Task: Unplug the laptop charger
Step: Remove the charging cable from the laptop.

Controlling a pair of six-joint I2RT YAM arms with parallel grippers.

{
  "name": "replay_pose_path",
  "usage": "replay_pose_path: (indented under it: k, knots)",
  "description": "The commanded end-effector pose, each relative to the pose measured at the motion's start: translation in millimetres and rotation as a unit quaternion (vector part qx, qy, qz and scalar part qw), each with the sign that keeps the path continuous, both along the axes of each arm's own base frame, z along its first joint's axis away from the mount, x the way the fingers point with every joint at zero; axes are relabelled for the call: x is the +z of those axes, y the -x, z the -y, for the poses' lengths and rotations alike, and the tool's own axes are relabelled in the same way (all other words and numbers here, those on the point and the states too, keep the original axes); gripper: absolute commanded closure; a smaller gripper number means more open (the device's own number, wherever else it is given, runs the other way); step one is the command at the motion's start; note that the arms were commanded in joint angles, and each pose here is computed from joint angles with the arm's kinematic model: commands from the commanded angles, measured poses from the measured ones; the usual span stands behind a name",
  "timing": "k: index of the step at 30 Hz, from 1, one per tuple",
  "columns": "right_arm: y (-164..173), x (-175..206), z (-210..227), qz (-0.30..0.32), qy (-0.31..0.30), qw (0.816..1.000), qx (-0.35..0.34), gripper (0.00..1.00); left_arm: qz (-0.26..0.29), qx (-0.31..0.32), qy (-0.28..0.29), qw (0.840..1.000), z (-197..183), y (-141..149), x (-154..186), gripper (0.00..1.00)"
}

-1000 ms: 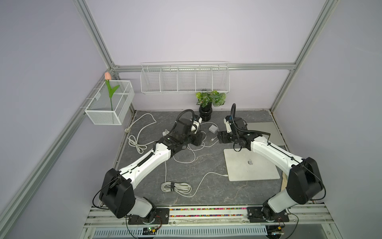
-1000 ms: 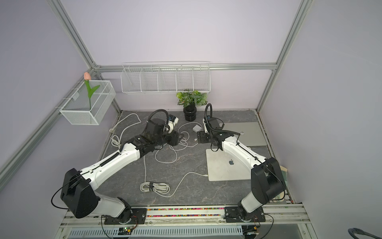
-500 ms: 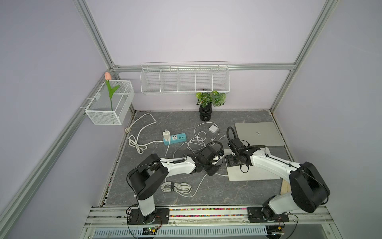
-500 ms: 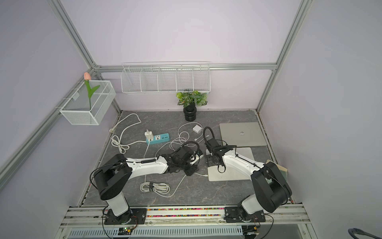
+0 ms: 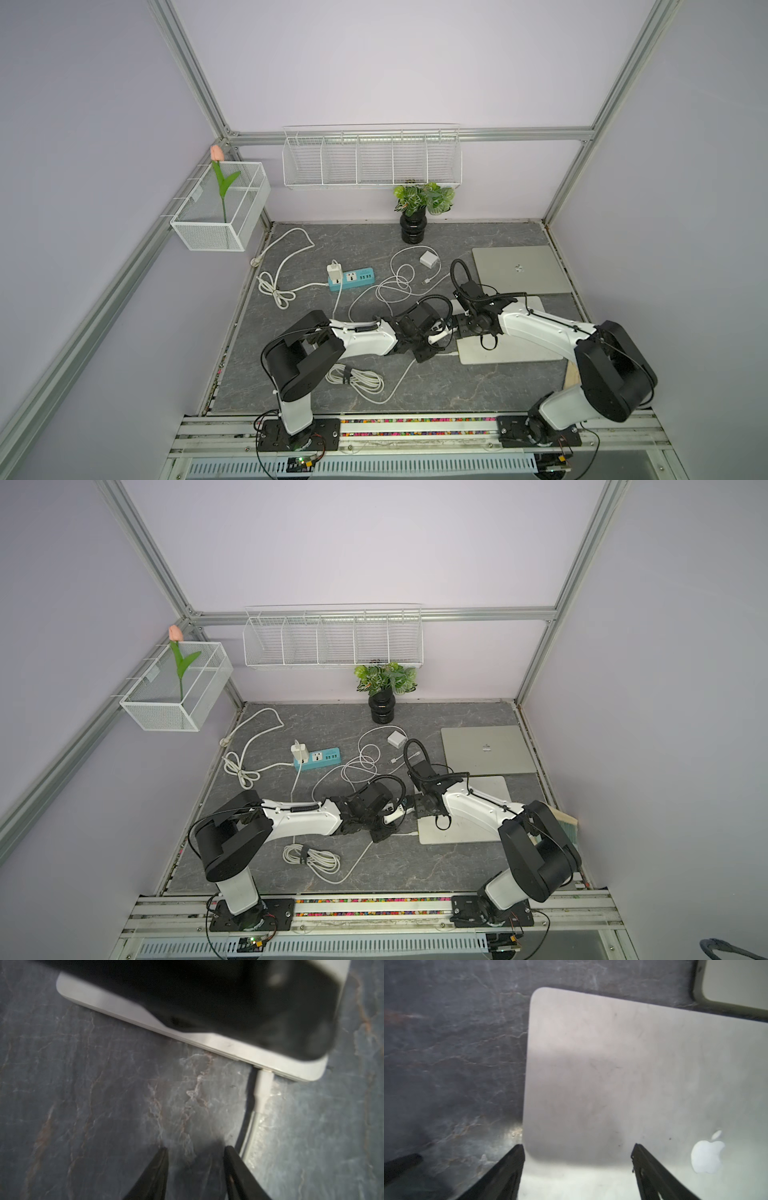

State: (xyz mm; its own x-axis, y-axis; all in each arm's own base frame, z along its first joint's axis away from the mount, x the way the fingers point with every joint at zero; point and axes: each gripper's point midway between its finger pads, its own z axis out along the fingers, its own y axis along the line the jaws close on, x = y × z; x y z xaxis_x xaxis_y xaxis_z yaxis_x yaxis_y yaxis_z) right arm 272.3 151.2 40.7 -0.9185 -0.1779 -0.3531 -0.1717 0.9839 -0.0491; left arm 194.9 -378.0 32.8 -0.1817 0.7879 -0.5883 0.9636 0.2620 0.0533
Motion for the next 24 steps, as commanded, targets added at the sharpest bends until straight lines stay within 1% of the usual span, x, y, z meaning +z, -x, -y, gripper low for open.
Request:
replay_pose_path:
  k: [1,4,7,10,12,14,18,20,21,22,23,24]
  knots:
    - [-4,0,-17,-0.002,-0.027,1.000,0.004,0.15,0.022,-0.045,0.029,0.998,0,15,17,0.53]
    - [-2,-7,-22,-0.018,-0.037,0.999,0.007,0.15,0.043,-0.046,0.057,0.996,3,13,37,0.53]
    - [-3,-7,-24,-0.016,-0.043,0.999,0.004,0.15,0.042,-0.068,0.066,0.995,7,19,47,0.50]
    - [-12,1,-27,-0.003,-0.042,0.999,0.003,0.15,0.044,-0.074,0.038,0.996,6,18,27,0.50]
    - [-14,0,-28,-0.006,-0.039,0.999,0.003,0.15,0.043,-0.071,0.014,0.996,4,15,10,0.54]
    - [-14,-2,-24,-0.017,-0.021,1.000,-0.005,0.15,0.040,-0.080,-0.012,0.996,2,14,-3,0.55]
    - [-14,-4,-14,-0.027,0.016,0.999,-0.014,0.15,0.059,-0.083,-0.030,0.994,1,8,-10,0.57]
    - [-14,-9,-12,-0.035,0.027,0.999,-0.015,0.14,0.064,-0.083,-0.039,0.994,1,5,-12,0.64]
    - [-14,-12,-12,-0.041,0.032,0.999,-0.015,0.14,0.062,-0.083,-0.042,0.994,2,4,-13,0.70]
    - [-14,-16,-12,-0.048,0.035,0.998,-0.016,0.14,0.061,-0.087,-0.045,0.993,3,4,-15,0.83]
    - [-13,-18,-11,-0.054,0.040,0.998,-0.018,0.14,0.060,-0.088,-0.047,0.993,3,4,-15,0.93]
    - [-12,-21,-9,-0.062,0.049,0.997,-0.021,0.14,0.062,-0.088,-0.048,0.993,2,4,-15,0.98]
